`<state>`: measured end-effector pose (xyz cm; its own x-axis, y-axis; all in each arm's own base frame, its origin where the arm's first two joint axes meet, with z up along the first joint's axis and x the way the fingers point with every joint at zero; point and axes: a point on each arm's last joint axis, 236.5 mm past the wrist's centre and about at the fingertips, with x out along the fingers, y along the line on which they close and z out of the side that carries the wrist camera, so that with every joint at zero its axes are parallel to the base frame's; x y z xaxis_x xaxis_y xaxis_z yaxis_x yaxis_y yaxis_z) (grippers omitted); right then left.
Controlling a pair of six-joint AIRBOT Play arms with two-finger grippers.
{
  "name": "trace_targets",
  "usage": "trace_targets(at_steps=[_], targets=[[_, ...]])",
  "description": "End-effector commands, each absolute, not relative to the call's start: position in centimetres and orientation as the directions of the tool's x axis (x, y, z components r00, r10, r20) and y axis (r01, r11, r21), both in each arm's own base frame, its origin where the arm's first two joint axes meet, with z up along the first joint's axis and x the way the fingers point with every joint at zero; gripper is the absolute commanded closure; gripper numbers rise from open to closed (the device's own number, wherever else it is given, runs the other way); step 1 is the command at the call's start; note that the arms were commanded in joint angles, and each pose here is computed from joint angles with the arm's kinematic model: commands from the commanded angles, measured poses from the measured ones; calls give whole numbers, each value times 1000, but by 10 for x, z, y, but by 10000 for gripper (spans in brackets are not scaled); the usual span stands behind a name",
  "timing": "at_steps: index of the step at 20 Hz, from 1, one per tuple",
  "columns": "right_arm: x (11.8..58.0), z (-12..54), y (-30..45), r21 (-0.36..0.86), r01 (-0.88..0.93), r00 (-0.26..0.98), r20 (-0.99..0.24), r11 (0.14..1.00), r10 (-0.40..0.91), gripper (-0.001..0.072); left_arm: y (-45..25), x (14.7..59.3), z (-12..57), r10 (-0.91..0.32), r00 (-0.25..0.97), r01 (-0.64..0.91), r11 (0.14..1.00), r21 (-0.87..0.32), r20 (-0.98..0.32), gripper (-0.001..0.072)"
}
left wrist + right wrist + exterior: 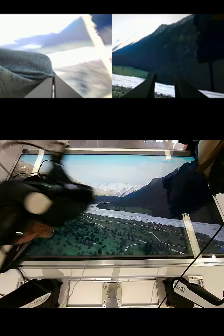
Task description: Fold the clothes and pants, and hang the long-sleeved shirts on hangers.
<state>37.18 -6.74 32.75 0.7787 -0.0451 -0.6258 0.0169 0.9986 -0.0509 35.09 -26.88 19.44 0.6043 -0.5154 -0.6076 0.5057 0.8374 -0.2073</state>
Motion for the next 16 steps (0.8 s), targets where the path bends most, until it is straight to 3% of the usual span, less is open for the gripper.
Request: trace_targets(at_steps=[1, 4, 10, 11, 12, 13, 16], targets=[[366, 327, -76, -80, 45, 765, -638, 996, -85, 440, -414, 281, 160, -719, 407, 722, 631, -284, -563, 688], [370, 330, -78, -84, 50, 777, -623, 995, -92, 440, -500, 251, 142, -834, 313, 718, 521, -462, -454, 690], [394, 311, -80, -56, 36, 760, -647, 998, -63, 439, -516, 255, 116, -818, 280, 698, 533, -478, -503, 679], [399, 302, -81, -48, 33, 746, -664, 998, -56, 439, -506, 263, 117, -805, 288, 694, 549, -466, -518, 517], [403, 293, -82, -42, 31, 730, -681, 999, -51, 439, -490, 278, 121, -783, 321, 695, 576, -429, -533, 139], [406, 284, -82, -35, 29, 712, -700, 999, -45, 439, -466, 299, 131, -754, 369, 691, 614, -382, -543, 23], [413, 258, -71, 29, -9, 666, -746, 1000, 27, 439, -354, 365, 159, -583, 537, 578, 780, -237, -610, 23]])
